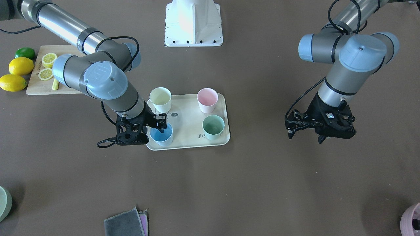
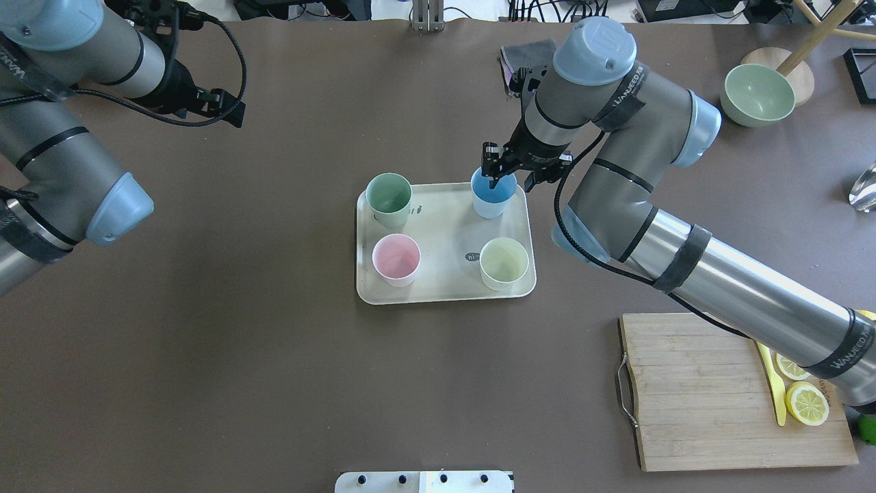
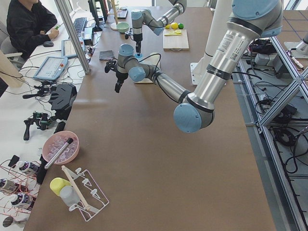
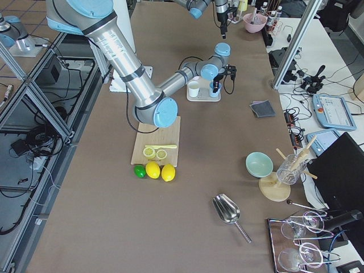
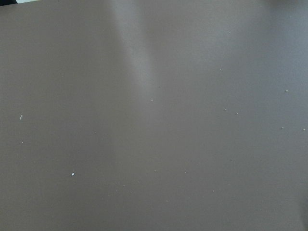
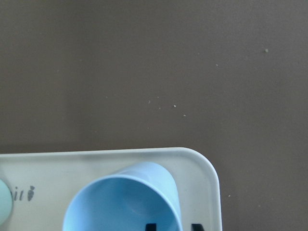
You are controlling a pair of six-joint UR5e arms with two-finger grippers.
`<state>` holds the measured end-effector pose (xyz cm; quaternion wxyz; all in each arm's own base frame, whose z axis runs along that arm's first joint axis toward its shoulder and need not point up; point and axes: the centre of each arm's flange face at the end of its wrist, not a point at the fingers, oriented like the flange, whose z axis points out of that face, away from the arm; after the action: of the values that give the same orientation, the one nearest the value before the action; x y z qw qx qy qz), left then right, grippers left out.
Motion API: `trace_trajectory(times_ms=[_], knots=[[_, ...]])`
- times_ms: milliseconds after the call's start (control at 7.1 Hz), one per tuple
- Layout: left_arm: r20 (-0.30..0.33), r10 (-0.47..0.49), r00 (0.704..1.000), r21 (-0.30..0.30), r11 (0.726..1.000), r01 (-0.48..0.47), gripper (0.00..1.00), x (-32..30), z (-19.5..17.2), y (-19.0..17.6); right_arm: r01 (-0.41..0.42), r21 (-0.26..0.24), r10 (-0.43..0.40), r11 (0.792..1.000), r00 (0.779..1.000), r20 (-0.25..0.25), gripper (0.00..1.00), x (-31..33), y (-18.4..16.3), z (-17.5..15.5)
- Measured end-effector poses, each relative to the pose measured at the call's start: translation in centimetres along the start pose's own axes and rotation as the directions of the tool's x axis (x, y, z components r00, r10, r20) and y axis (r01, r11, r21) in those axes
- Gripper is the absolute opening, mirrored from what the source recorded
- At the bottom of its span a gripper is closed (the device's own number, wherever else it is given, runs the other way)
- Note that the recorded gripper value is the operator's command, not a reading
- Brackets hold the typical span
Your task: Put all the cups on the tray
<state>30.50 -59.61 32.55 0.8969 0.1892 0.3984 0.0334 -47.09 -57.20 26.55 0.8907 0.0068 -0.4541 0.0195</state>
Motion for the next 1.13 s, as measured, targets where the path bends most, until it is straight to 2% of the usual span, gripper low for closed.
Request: trace_trajectory(times_ms=[282, 564, 846, 987, 1128], knots=[[0.048, 0.088, 0.995, 0.035, 0.995, -0.089, 0.98, -6.0, -3.0, -0.1, -0.006, 0.072, 0.003, 0.997, 0.999, 0.034, 1.00, 2.8, -2.4, -6.3], [0.102, 0.129, 0.986, 0.047, 0.990, -0.135, 0.98, -12.3, -5.3, 1.6, 0.024, 0.120, -0.029, 0.993, 0.999, 0.035, 1.00, 10.3, -2.5, -12.3], [0.097, 0.141, 0.985, 0.035, 0.989, -0.145, 0.98, -18.1, -6.7, 4.5, 0.041, 0.156, -0.039, 0.987, 0.999, -0.017, 1.00, 18.5, -3.0, -14.5], [0.075, 0.153, 0.985, 0.012, 0.988, -0.154, 0.98, -21.1, -7.5, 5.8, 0.026, 0.173, -0.022, 0.985, 0.999, -0.027, 1.00, 20.9, -4.1, -15.9], [0.073, 0.178, 0.981, -0.010, 0.984, -0.178, 0.98, -24.4, -8.3, 7.6, 0.002, 0.162, 0.002, 0.987, 1.000, -0.023, 1.00, 23.7, -4.5, -16.8]])
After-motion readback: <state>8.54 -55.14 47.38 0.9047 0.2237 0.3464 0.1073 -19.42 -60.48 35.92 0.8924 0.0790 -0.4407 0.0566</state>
